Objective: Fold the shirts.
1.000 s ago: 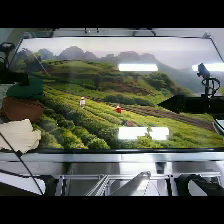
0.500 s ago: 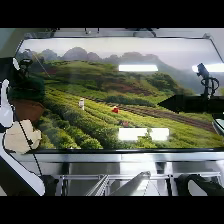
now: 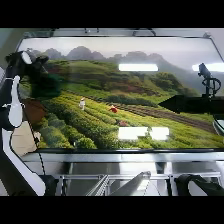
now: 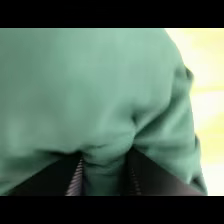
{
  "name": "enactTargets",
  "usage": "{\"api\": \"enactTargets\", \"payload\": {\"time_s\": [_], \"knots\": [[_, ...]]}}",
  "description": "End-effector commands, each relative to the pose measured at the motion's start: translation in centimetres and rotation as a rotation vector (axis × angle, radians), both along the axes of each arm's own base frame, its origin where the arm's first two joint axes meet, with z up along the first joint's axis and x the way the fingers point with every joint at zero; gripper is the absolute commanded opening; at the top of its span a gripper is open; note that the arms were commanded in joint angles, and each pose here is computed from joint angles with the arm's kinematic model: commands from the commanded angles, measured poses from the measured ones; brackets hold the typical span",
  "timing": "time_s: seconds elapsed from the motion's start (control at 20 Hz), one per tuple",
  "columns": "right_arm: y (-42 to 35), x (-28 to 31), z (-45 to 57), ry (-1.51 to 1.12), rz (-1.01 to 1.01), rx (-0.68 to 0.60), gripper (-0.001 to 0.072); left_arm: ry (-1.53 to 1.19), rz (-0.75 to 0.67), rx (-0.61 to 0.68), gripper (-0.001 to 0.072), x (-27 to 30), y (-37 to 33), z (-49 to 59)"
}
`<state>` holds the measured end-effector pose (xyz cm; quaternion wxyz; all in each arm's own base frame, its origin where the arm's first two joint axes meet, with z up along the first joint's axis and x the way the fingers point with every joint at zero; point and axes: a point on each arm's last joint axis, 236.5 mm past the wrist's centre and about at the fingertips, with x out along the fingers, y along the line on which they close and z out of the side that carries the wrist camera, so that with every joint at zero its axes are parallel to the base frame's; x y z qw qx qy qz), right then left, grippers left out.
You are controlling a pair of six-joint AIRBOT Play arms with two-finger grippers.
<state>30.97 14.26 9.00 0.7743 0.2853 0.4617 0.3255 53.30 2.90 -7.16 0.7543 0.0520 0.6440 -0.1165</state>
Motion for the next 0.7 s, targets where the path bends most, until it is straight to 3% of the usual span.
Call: {"api": "enactTargets", "payload": {"time_s": [0.0,0.2,0.4,0.45,0.5,0.55,0.65], "knots": [[0.0,-0.1,0.0,0.000,0.002,0.001,0.0017,-0.180,-0.216,-0.285,0.0026,0.1,-13.7,9.5],[0.0,-0.1,0.0,0.000,0.002,0.001,0.0017,-0.046,-0.422,-0.413,0.0027,-7.6,-24.6,10.3],[0.1,0.0,0.0,0.000,0.001,0.002,0.0017,0.112,-0.550,-0.423,0.0033,-14.3,-31.6,6.6],[0.1,0.0,0.0,0.000,0.001,0.002,0.0017,0.129,-0.576,-0.419,0.0267,-15.5,-32.9,6.0],[0.1,0.0,0.1,0.000,0.001,0.006,0.0017,0.134,-0.596,-0.417,0.0563,-16.3,-33.9,5.7],[0.2,0.0,0.2,0.000,0.002,0.012,0.0017,0.137,-0.590,-0.415,0.0720,-16.6,-34.5,5.8],[0.5,-0.2,0.6,0.002,0.008,0.031,0.0018,0.137,-0.569,-0.393,0.0720,-16.2,-34.2,7.3]]}}
